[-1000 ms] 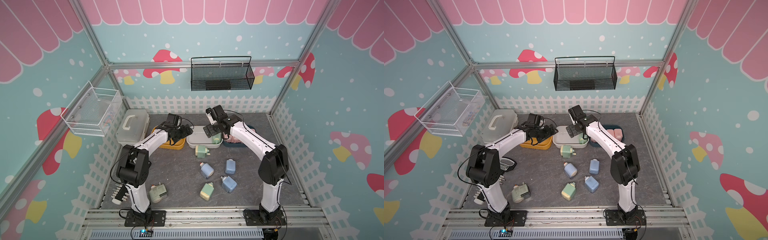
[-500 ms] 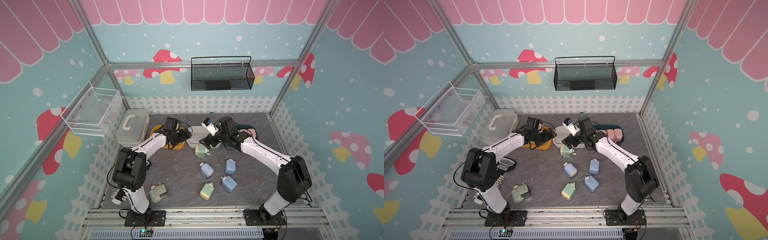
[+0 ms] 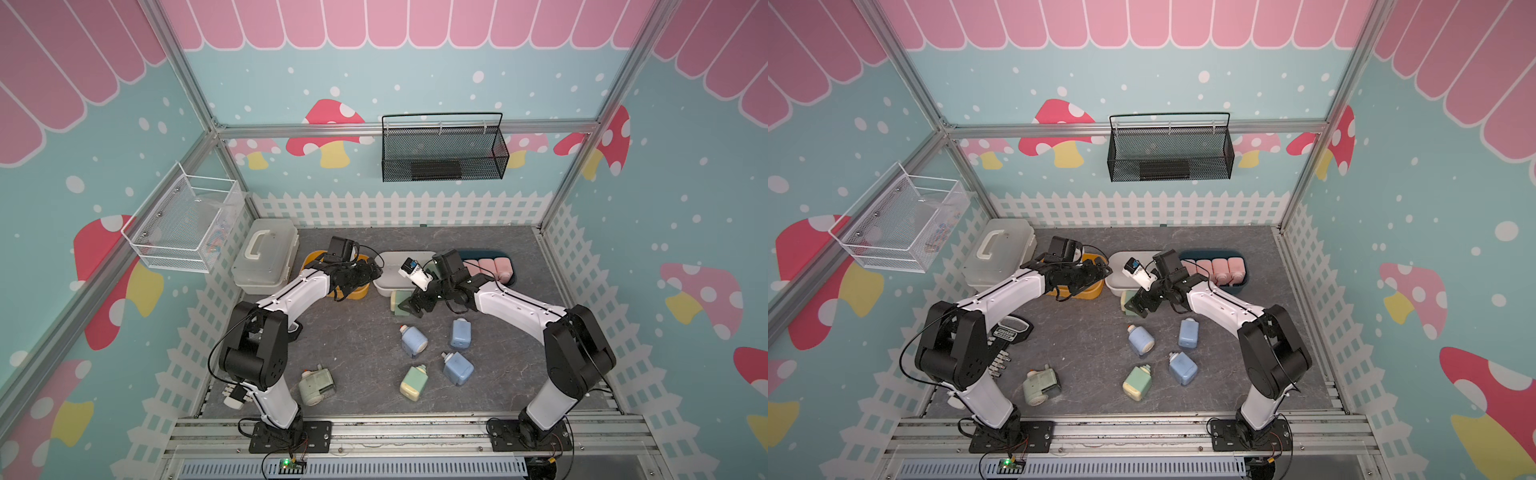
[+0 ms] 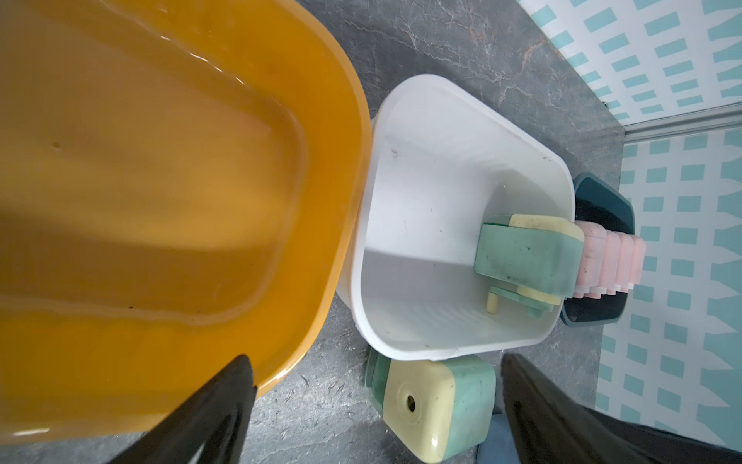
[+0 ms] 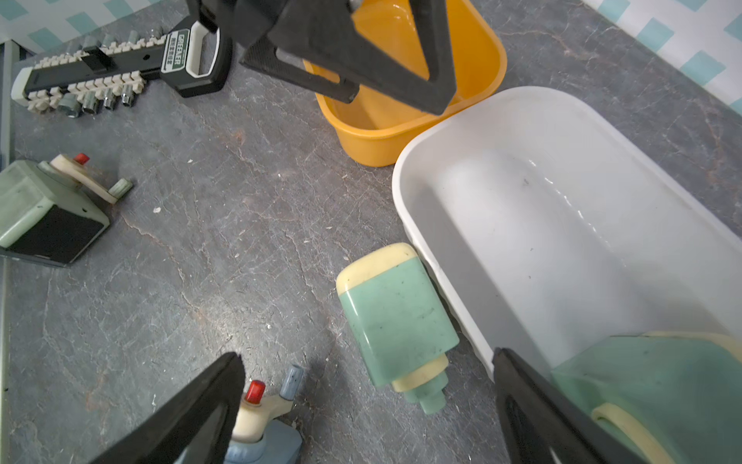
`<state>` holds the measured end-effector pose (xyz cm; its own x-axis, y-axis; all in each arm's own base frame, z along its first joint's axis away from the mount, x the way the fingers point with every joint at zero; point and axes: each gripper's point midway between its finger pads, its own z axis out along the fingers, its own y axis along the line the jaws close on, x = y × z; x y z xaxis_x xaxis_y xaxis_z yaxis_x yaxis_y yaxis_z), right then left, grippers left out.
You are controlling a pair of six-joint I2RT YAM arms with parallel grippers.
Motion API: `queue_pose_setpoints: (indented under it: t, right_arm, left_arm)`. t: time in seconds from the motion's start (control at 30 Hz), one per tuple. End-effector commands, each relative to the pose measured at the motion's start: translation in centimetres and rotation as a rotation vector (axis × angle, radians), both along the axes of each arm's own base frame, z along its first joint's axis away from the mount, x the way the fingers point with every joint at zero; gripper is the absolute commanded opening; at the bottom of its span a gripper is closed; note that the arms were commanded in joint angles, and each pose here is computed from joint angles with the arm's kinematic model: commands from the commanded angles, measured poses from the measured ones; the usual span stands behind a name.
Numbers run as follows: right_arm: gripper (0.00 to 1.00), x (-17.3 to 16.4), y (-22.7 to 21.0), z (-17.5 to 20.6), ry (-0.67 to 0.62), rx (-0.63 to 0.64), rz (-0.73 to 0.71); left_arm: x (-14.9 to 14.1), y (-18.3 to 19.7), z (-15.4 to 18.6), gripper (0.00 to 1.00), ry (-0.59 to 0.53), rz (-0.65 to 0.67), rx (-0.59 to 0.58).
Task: Place the pencil sharpeners by color into the storage box
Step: Pick up the pencil sharpener from the center of the board.
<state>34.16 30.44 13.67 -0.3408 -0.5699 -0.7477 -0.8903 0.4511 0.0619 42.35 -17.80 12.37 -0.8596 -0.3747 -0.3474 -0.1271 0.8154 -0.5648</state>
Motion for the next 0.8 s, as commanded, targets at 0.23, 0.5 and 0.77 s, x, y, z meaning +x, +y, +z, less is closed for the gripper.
queue_pose_setpoints:
  t: [0.23,0.5,0.77]
  right_arm:
    - [0.98,-1.3,1.0,-3.2,0.02,-0.044,0.058]
    - [0.98,-1.3,1.6,-4.0,0.021,-0.002,0.042]
    - [0.97,-0.7,1.7,-4.2,0.008,0.009,0.003]
  left_arm:
    - [-0.9,0.1,0.7,0.96,-0.016,-0.005,-0.009]
    - [-0.7,0.0,0.9,0.96,-0.007,0.0,-0.02]
    - [-0.9,0.2,0.9,0.96,-0.014,-0.006,-0.008]
